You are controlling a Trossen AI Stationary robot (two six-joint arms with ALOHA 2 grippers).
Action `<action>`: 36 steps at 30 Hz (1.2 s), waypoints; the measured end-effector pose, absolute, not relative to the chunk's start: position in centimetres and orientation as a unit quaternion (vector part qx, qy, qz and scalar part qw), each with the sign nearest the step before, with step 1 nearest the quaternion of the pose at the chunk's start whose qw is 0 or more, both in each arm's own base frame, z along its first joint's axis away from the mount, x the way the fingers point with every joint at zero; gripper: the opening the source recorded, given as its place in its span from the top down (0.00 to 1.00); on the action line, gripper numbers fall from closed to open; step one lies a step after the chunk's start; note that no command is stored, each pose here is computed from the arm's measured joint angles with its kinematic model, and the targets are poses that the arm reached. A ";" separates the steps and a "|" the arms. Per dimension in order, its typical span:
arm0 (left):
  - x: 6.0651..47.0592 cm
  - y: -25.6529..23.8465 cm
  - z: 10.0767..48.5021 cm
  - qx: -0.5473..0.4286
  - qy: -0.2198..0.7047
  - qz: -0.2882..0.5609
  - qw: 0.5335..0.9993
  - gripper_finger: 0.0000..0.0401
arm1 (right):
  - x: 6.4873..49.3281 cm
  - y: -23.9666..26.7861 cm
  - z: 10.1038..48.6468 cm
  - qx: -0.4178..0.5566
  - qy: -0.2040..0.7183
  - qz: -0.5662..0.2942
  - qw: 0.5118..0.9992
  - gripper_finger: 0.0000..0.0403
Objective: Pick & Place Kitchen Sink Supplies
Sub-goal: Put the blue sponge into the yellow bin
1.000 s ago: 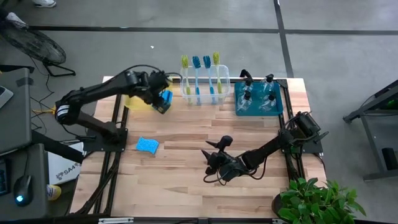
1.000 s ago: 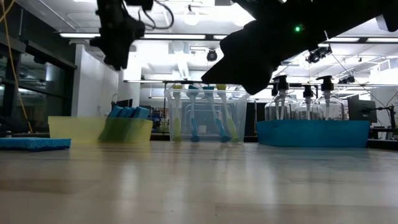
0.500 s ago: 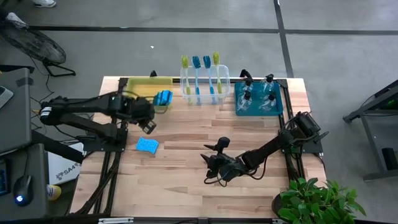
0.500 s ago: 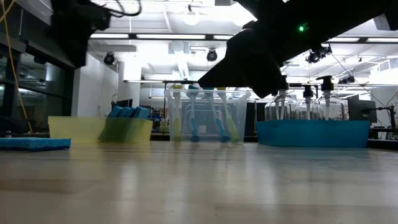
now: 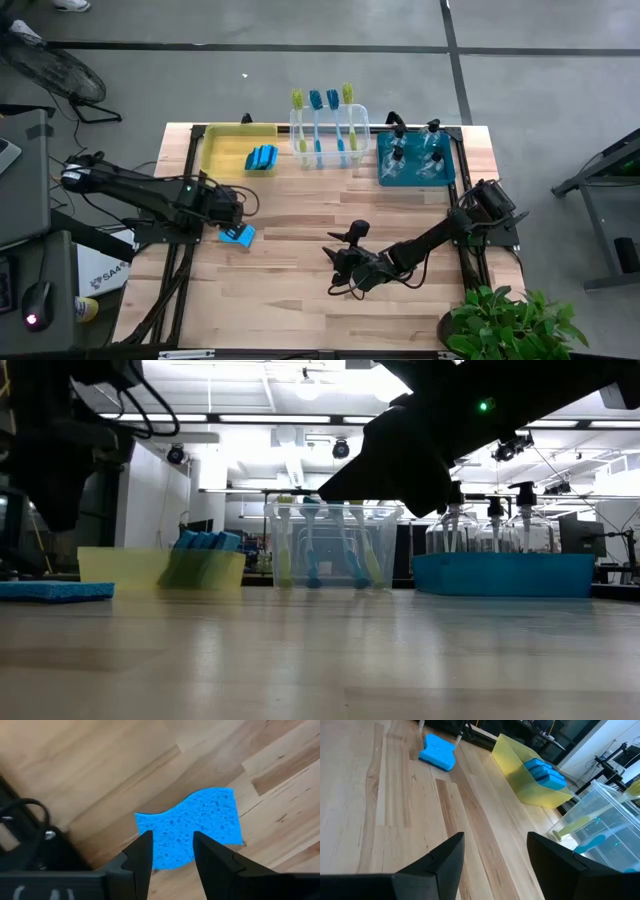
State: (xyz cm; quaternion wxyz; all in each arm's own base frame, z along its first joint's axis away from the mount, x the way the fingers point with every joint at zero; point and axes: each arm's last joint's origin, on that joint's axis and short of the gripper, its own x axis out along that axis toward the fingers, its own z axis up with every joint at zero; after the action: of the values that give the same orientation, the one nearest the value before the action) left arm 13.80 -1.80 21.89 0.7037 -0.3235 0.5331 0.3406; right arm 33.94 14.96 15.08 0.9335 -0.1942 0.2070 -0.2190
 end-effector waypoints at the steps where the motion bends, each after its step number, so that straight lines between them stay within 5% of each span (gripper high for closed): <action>1: 13.8 -1.9 21.5 -0.327 0.531 0.340 0.704 0.66 | 33.9 15.0 15.1 -0.194 0.207 -0.219 0.933 0.48; 23: 13.8 -2.7 19.4 -0.366 0.514 0.377 0.678 0.66 | 34.0 15.1 15.0 -0.170 0.206 -0.205 0.942 0.48; 36: 16.8 -3.9 17.5 -0.280 0.603 0.204 0.719 0.66 | 33.9 15.0 15.0 -0.172 0.209 -0.204 0.941 0.48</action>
State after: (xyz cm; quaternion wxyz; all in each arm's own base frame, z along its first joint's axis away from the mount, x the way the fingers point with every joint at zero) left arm 16.76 -3.92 17.53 0.7187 -0.2799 0.6029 0.2040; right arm 33.94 15.04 14.97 0.9408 -0.1725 0.2087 -0.2042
